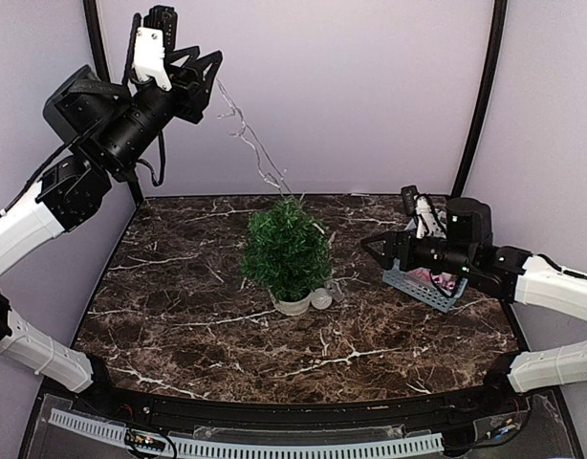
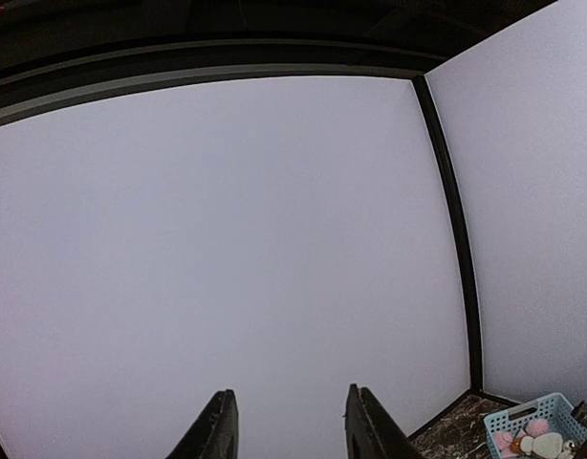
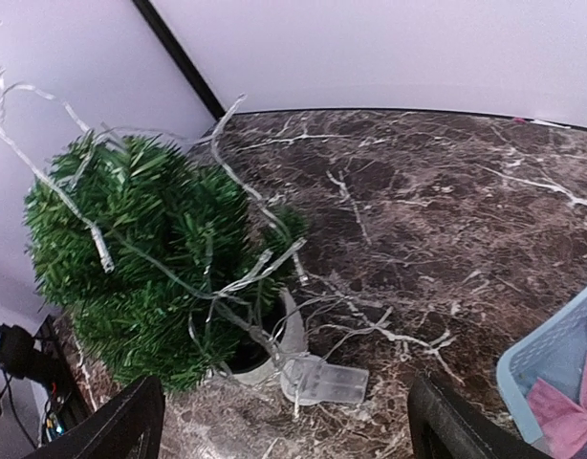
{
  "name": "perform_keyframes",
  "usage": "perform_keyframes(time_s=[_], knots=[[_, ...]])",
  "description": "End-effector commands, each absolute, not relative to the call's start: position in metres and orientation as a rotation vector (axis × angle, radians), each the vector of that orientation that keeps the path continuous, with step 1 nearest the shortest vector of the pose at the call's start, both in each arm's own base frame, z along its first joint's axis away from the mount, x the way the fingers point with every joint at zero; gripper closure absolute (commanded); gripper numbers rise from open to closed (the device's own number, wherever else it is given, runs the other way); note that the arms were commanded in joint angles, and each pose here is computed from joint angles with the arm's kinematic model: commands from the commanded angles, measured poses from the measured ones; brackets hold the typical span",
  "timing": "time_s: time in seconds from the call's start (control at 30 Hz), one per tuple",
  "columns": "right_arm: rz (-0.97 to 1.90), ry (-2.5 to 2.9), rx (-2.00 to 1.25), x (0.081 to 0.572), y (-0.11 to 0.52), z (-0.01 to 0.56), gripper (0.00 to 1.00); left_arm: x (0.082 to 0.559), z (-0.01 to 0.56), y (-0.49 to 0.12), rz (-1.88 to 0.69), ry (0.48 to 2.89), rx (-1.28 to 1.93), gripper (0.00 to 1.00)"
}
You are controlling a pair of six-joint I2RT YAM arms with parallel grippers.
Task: Decorate the small christmas tree
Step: Pass from the left arm to the right
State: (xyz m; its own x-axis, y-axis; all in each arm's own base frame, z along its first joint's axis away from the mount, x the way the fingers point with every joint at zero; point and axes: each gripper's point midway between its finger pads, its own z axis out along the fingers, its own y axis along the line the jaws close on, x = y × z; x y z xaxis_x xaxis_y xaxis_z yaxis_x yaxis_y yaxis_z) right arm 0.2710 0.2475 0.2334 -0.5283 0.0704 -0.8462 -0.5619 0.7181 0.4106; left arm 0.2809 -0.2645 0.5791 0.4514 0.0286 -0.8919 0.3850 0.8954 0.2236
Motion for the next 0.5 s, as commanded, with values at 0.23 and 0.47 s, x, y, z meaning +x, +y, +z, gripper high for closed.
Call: perform_keyframes(time_s=[0.23,0.47], knots=[[0.958,1.936,-0.603,0.258,0.296,0.197,0.18,0.263,0.622,-0.237,-0.239,1.017,0.368,1.00],[0.949,1.976,-0.619,0.264,0.305,0.162,0.24,0.261,0.623,-0.236,-0.238,1.017,0.368,1.00]])
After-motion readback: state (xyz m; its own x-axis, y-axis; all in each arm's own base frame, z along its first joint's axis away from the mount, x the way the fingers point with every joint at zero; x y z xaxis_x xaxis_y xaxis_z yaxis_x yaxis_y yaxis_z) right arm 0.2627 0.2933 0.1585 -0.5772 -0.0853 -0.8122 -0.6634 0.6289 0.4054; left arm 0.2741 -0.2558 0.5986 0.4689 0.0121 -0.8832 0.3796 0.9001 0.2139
